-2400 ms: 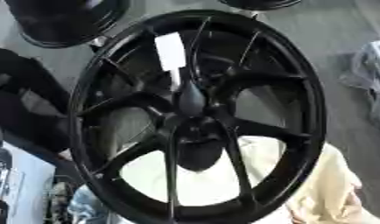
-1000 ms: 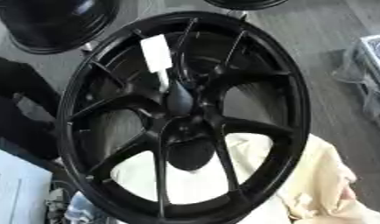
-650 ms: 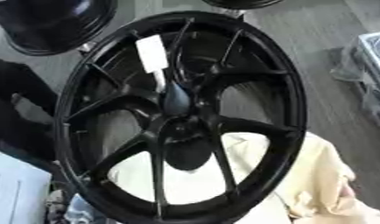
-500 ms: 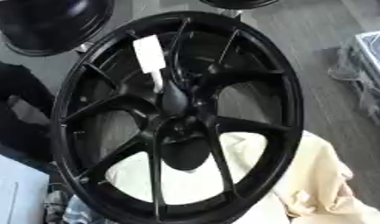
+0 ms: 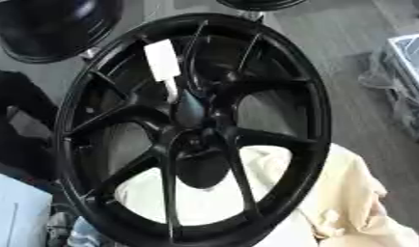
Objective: Pull the pin out of the wheel hub.
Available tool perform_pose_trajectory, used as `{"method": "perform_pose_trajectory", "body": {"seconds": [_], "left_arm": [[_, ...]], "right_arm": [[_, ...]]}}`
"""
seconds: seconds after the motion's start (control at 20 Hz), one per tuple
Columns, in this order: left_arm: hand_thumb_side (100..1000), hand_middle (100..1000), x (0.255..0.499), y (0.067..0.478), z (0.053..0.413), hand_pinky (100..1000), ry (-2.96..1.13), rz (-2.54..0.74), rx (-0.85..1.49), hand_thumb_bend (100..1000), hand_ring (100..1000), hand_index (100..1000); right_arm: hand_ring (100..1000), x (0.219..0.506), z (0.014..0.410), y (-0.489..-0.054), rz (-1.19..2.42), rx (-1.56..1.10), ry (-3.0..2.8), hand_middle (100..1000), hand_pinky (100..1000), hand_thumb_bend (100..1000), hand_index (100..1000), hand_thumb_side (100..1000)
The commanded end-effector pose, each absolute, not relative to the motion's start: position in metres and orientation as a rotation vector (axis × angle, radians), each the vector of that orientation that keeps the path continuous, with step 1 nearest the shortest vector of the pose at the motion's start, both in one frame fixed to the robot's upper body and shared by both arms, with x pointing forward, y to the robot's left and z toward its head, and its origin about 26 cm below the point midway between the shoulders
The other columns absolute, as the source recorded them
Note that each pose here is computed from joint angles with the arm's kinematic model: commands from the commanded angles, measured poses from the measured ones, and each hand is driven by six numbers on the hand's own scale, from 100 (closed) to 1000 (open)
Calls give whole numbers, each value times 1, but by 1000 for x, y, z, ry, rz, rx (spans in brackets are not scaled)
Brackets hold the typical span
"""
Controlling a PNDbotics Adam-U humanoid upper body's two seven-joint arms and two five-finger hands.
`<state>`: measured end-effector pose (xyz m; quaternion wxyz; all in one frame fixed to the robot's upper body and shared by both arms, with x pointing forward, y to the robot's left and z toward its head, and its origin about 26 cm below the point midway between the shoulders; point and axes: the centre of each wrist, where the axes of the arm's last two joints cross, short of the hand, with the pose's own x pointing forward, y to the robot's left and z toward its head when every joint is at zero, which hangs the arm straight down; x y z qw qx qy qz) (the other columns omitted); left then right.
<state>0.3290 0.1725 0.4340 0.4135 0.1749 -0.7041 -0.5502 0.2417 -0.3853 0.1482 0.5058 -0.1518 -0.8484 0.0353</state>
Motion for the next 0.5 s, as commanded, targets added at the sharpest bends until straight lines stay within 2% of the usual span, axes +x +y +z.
{"method": "perform_pose_trajectory", "body": {"seconds": [0.05,0.3,0.5], "left_arm": [[737,774,327,162,445,764,-1725,-1481,461,100,787,841],[745,782,316,134,442,780,-1652,-1646,435,171,786,855],[729,787,296,124,431,793,-1598,-1727,452,247,792,863]], "right_arm": [[921,239,156,-386,112,-397,-2065,856,1000,100,862,541],[921,238,155,-385,118,-397,-2061,855,1000,100,862,541],[921,239,156,-385,121,-397,-2057,854,1000,100,861,542]]}}
